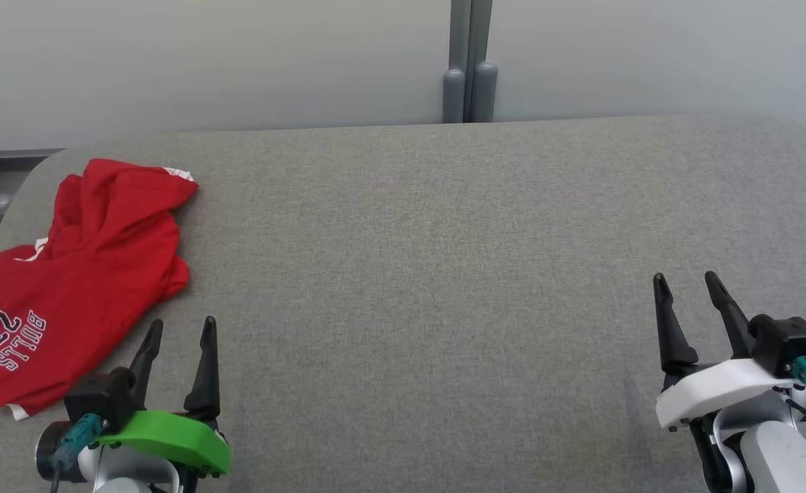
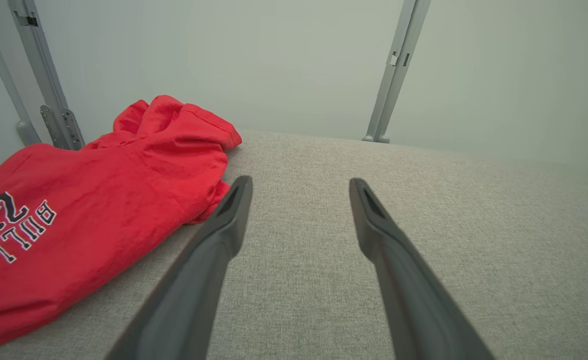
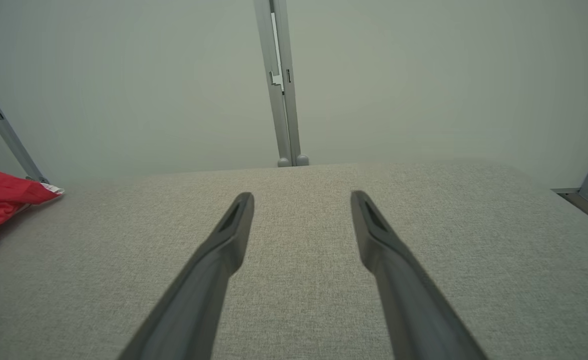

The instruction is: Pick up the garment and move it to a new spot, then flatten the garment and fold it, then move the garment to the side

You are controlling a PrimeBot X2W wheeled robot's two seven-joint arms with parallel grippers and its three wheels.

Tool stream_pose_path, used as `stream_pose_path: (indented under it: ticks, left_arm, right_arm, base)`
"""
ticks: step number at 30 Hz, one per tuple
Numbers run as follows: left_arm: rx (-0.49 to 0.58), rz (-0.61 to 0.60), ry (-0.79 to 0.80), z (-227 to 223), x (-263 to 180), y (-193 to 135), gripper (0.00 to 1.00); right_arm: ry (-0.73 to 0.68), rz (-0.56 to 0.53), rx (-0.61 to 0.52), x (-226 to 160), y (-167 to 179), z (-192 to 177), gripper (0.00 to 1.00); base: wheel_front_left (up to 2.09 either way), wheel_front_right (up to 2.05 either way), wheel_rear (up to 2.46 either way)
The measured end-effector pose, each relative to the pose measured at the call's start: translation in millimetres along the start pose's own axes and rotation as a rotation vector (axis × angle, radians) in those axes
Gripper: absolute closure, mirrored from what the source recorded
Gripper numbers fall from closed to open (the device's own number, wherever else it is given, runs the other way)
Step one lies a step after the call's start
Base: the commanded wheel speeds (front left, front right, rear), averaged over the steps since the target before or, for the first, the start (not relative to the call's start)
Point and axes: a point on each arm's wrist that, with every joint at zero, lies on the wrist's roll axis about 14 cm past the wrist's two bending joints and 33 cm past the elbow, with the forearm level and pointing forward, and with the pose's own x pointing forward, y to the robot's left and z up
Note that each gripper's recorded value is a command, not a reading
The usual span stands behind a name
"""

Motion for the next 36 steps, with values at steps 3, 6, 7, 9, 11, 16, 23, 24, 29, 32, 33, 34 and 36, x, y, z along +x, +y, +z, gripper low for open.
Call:
stream_pose_path:
  ticks: [3,6,7,9,11,16,23,24,29,32,33,34,36]
  left_arm:
    - [0.034,-0.005,0.004,-3,-1,0,0.00]
    - [0.068,-0.013,0.016,-8,-5,0,0.00]
    - [0.080,-0.017,0.021,-10,-6,0,0.00]
    - [0.097,-0.025,0.017,-10,-6,-1,0.00]
    - [0.101,-0.027,0.017,-10,-6,-1,0.00]
    - [0.099,-0.028,0.017,-10,-6,0,0.00]
    - [0.111,-0.028,0.019,-10,-6,2,0.00]
    - [0.110,-0.027,0.019,-11,-6,2,0.00]
    - [0.111,-0.032,0.026,-13,-8,1,0.00]
    - [0.107,-0.023,0.028,-14,-11,4,0.00]
    - [0.106,-0.020,0.028,-13,-12,5,0.00]
    - [0.105,-0.013,0.027,-13,-13,7,0.00]
    - [0.109,0.001,0.024,-12,-16,11,0.00]
  right_arm:
    - [-0.017,0.010,-0.047,0,0,3,0.00]
    - [-0.032,0.012,-0.093,0,-1,7,0.00]
    - [-0.037,0.017,-0.112,0,-1,7,0.00]
    - [-0.048,0.023,-0.136,-1,0,9,0.00]
    - [-0.049,0.023,-0.139,-1,0,9,0.00]
    - [-0.037,0.019,-0.138,-4,-1,5,0.00]
    - [-0.037,0.014,-0.135,-5,-3,5,0.00]
    - [-0.038,0.014,-0.134,-5,-3,6,0.00]
    - [-0.042,0.011,-0.133,-3,-4,7,0.00]
    - [-0.045,0.020,-0.133,0,-1,8,0.00]
    - [-0.046,0.026,-0.132,1,1,8,0.00]
    - [-0.047,0.034,-0.131,2,3,8,0.00]
    - [-0.048,0.057,-0.126,5,10,8,0.00]
  base:
    - [0.00,0.00,0.00]
    - [0.00,0.00,0.00]
    - [0.00,0.00,0.00]
    - [0.00,0.00,0.00]
    - [0.00,0.00,0.00]
    - [0.00,0.00,0.00]
    - [0.00,0.00,0.00]
    - [0.00,0.00,0.00]
    - [0.00,0.00,0.00]
    - [0.00,0.00,0.00]
    - [0.00,0.00,0.00]
    - [0.00,0.00,0.00]
    - [0.00,0.00,0.00]
